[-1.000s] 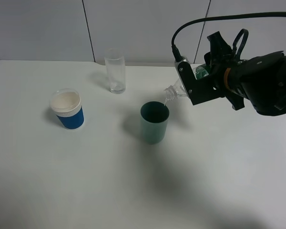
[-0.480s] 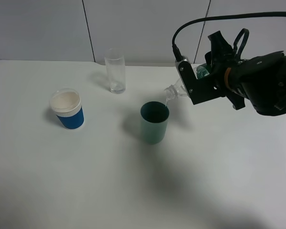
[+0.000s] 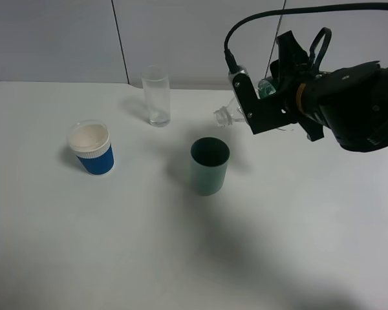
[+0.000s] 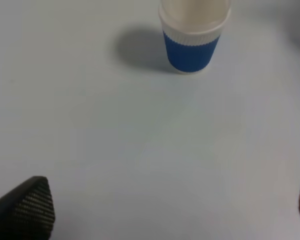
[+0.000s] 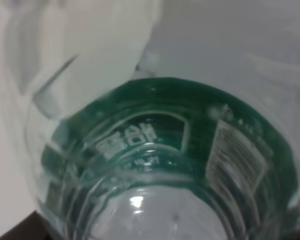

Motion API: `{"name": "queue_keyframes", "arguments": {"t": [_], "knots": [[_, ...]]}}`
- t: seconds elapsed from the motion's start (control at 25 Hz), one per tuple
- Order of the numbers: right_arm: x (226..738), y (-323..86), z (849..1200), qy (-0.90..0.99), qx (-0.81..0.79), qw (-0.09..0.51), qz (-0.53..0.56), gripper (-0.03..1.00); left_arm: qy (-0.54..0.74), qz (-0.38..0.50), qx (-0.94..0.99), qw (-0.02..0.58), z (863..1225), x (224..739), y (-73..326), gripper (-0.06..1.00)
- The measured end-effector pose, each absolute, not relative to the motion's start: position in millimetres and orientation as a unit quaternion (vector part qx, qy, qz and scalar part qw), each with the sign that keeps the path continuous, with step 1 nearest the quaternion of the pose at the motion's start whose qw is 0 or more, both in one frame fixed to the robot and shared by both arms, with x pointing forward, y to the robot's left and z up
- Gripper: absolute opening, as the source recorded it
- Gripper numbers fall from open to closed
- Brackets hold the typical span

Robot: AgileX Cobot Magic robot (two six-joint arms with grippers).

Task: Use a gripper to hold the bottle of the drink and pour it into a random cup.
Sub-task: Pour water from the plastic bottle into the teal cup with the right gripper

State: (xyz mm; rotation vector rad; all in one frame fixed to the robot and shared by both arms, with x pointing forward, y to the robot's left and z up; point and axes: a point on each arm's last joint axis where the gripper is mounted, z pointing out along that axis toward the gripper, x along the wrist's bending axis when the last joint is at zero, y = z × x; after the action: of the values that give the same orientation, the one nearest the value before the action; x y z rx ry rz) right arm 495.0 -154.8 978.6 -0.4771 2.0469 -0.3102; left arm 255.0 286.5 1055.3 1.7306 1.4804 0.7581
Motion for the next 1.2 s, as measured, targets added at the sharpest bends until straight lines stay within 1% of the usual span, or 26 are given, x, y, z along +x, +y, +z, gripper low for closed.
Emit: {"name": "queue_keyframes", "arguments": {"t": [0.44, 1.2], "knots": [[492.8, -152.1, 980.0, 0.836, -0.201, 0.492, -0.138, 0.54, 0.575, 0.294, 0.672, 0.362, 1055.3, 255.0, 286.5, 0.99], [492.5, -152.2, 980.8, 0.814, -0.268, 0.481, -0.185, 0.54, 0.575, 0.294, 0.672, 0.362, 1055.3, 255.0, 286.5, 0.99]]}}
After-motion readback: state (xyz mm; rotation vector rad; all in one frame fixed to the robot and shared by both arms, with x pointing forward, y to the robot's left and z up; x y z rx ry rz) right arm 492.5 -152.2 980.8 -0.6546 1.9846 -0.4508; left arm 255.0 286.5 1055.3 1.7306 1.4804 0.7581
